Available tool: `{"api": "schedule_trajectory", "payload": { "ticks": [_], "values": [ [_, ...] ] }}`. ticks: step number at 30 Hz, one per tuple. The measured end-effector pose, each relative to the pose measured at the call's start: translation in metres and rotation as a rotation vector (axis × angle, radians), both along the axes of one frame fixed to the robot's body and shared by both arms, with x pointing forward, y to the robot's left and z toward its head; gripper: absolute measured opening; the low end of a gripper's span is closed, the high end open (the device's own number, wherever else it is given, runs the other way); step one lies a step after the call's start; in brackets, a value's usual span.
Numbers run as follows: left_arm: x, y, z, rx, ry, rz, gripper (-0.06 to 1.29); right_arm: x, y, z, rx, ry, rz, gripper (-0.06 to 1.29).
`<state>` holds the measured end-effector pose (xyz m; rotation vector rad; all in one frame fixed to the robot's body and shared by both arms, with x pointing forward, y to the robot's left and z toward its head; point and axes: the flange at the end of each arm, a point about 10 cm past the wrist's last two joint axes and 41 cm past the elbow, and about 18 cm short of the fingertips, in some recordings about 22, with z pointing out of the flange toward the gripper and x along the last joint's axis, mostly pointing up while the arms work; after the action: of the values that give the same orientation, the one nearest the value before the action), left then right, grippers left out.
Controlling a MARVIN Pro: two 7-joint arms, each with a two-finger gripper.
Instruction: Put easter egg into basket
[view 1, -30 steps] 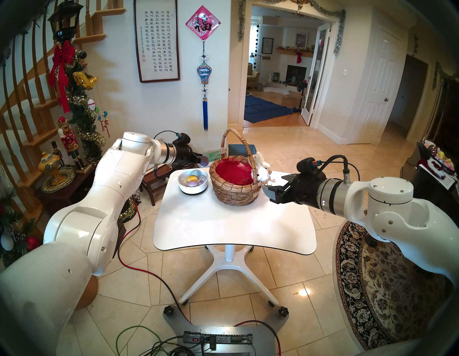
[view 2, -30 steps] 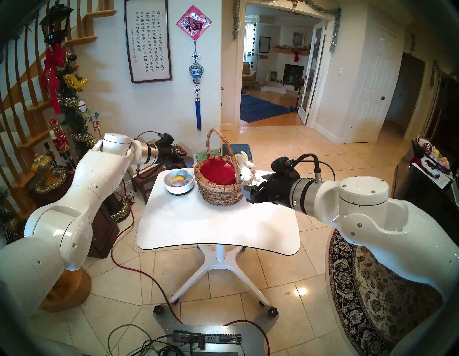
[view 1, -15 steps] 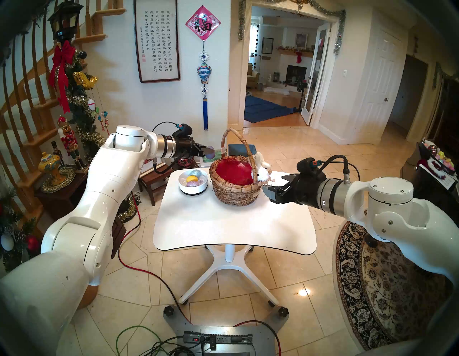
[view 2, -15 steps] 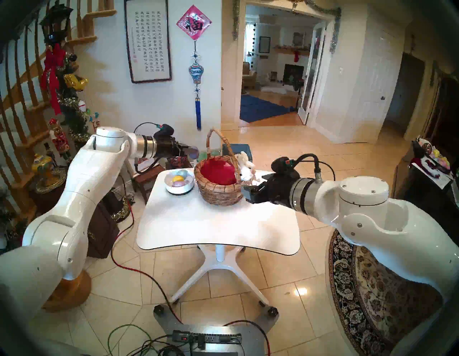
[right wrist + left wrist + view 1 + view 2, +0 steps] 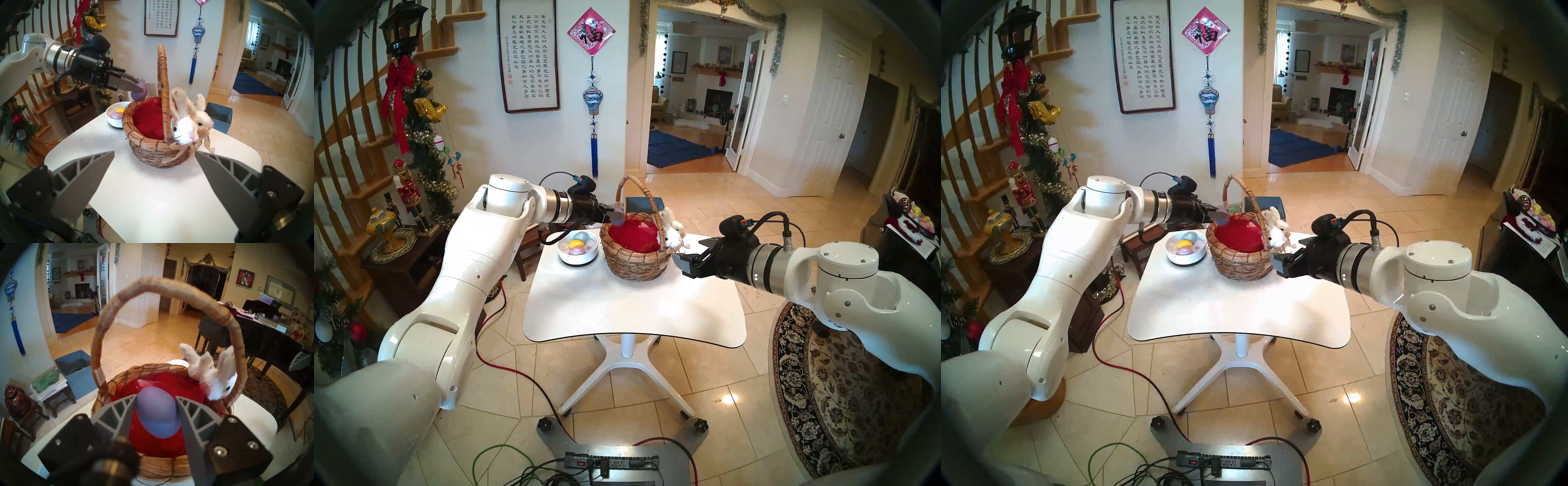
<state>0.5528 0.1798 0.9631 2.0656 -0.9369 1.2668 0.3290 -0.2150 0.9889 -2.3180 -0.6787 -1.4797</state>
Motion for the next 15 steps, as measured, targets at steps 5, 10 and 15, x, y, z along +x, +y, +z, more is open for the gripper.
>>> {"api": "schedule_trajectory", "payload": {
  "ticks": [5, 10, 15],
  "values": [
    [-0.001, -0.008, -0.008, 0.028, -0.002, 0.004, 0.55, 0.0, 0.0, 0.0, 0.0, 0.0, 0.0, 1.23],
    [-0.002, -0.013, -0.009, 0.039, -0.015, 0.002, 0.55, 0.0, 0.0, 0.0, 0.0, 0.0, 0.0, 1.23],
    [-0.003, -0.015, -0.008, 0.033, -0.023, -0.001, 0.67, 0.0, 0.0, 0.0, 0.0, 0.0, 0.0, 1.23]
  ]
}}
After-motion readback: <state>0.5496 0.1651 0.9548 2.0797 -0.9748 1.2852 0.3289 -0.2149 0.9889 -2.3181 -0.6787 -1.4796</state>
